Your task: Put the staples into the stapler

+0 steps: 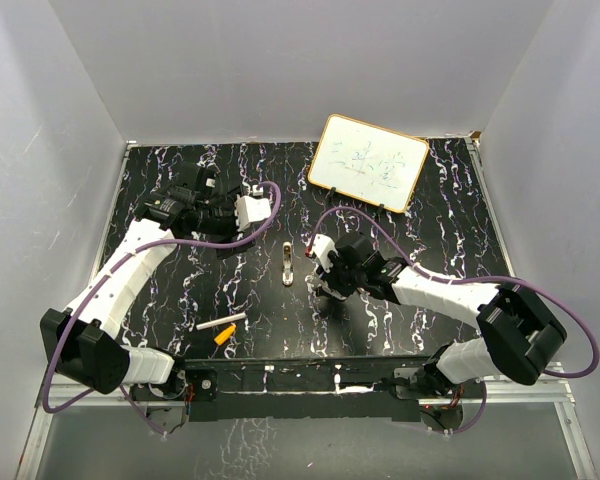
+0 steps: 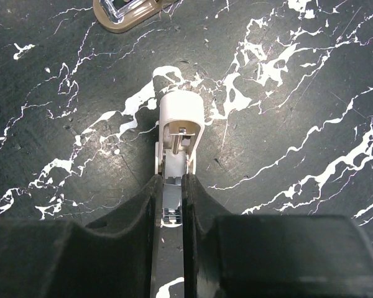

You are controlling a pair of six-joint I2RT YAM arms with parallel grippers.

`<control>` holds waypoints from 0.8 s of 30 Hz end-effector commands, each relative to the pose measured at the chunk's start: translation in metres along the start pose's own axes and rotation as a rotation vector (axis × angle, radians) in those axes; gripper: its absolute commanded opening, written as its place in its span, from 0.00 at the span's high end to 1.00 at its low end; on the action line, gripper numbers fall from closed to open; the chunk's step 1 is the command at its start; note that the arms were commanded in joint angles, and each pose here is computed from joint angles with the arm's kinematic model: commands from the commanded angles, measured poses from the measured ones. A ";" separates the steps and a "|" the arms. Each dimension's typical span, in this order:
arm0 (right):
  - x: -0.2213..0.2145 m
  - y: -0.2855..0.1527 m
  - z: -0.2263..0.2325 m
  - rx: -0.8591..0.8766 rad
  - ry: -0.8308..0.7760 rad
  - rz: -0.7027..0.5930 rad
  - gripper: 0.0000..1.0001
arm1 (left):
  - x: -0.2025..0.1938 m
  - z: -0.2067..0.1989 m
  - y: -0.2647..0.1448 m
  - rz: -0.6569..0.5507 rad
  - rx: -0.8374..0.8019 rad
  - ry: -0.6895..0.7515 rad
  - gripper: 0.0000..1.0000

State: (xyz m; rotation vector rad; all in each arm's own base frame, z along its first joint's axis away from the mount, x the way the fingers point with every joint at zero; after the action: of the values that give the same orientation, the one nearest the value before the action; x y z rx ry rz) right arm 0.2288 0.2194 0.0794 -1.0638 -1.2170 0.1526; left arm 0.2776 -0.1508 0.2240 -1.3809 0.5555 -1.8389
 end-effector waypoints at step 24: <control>0.018 -0.006 0.001 0.012 -0.040 -0.075 0.91 | 0.001 -0.004 -0.008 -0.003 0.000 0.007 0.24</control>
State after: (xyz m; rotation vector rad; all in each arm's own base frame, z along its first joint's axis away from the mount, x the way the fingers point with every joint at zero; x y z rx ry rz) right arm 0.2278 0.2193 0.0750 -1.0639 -1.2185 0.1771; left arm 0.2775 -0.1506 0.2238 -1.3801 0.5572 -1.8390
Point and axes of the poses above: each gripper's point midway between its finger pads, its own y axis out along the fingers, its own z axis along the line the jaws close on, x = y × z, the point moved 3 cm from there along -y, back along the fingers, and after that the axes turned 6 degrees about y, right-handed, at the moved point
